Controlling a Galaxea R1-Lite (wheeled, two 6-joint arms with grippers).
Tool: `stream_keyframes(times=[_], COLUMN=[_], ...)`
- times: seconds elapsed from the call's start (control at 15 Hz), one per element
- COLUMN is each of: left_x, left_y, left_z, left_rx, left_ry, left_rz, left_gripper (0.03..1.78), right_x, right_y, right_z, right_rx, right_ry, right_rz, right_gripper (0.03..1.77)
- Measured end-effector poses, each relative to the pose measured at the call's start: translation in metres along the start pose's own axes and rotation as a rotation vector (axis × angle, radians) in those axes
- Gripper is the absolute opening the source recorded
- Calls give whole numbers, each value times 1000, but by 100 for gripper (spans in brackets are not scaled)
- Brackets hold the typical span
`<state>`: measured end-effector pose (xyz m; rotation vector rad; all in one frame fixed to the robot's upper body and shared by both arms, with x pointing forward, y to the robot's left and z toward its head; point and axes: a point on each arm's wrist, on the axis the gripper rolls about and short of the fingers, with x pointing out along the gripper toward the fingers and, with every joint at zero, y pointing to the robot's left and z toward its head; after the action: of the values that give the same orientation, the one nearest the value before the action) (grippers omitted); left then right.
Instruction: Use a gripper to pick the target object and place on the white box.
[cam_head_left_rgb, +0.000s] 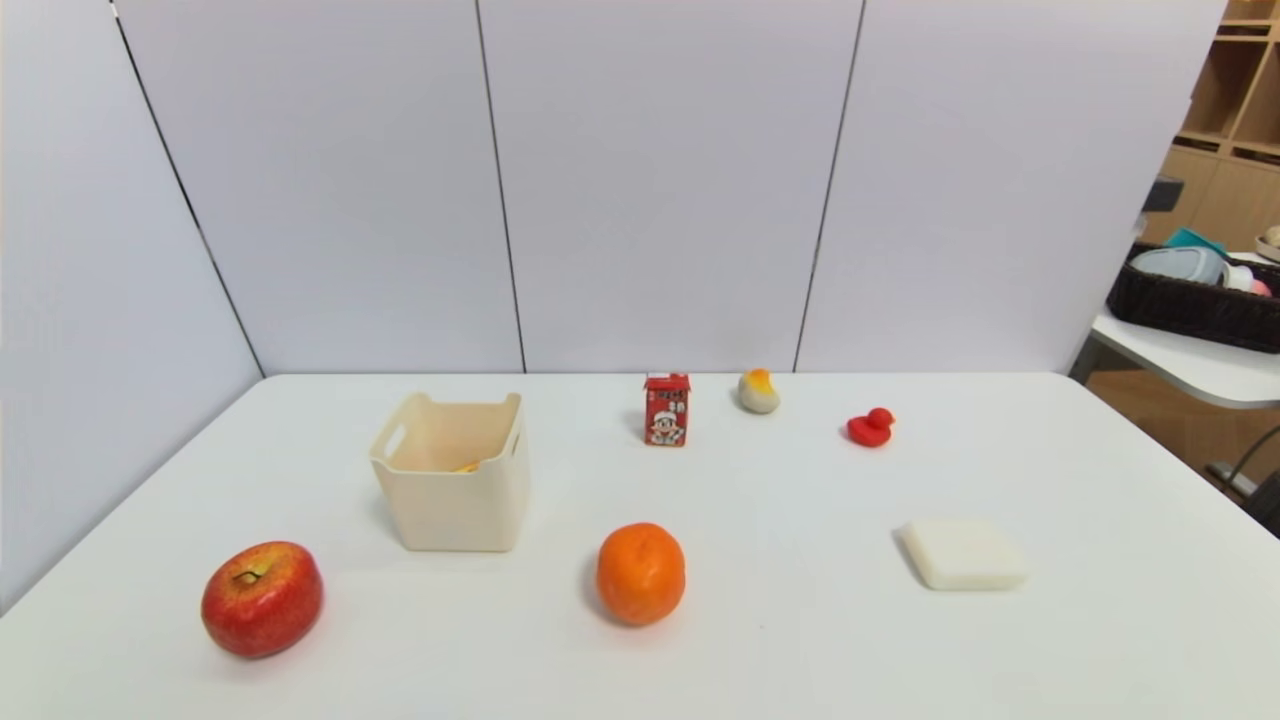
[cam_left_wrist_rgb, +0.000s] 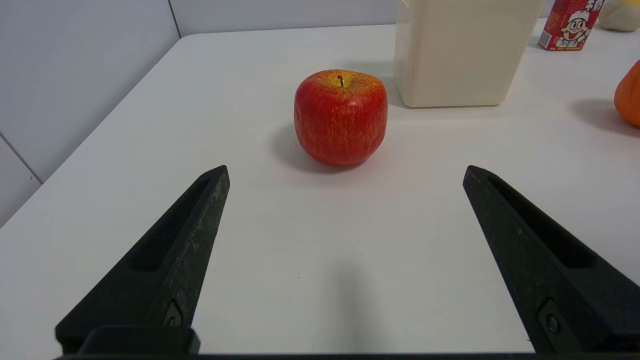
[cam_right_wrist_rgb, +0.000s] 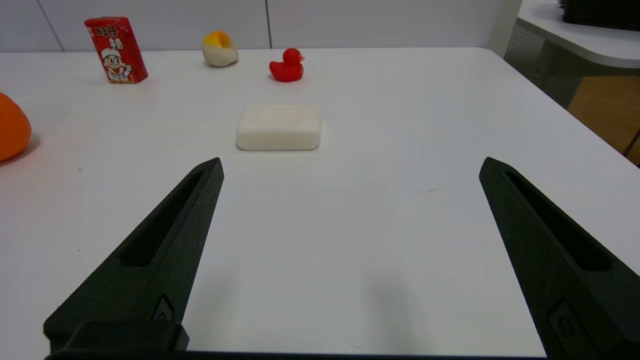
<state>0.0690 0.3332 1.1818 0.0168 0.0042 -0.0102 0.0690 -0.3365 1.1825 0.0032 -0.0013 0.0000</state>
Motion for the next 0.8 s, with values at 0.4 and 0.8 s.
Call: stream_keyframes(times=[0.4, 0.8], left_x=[0, 0], left_y=[0, 0], left_z=[0, 0], left_rx=[0, 0], left_ry=[0, 0], left_rz=[0, -1], left_gripper=[169, 169], right_x=[0, 0], right_y=[0, 0], right_z=[0, 0], right_rx=[0, -5], right_ry=[0, -1], right_rz=[0, 1], right_gripper=[177, 177])
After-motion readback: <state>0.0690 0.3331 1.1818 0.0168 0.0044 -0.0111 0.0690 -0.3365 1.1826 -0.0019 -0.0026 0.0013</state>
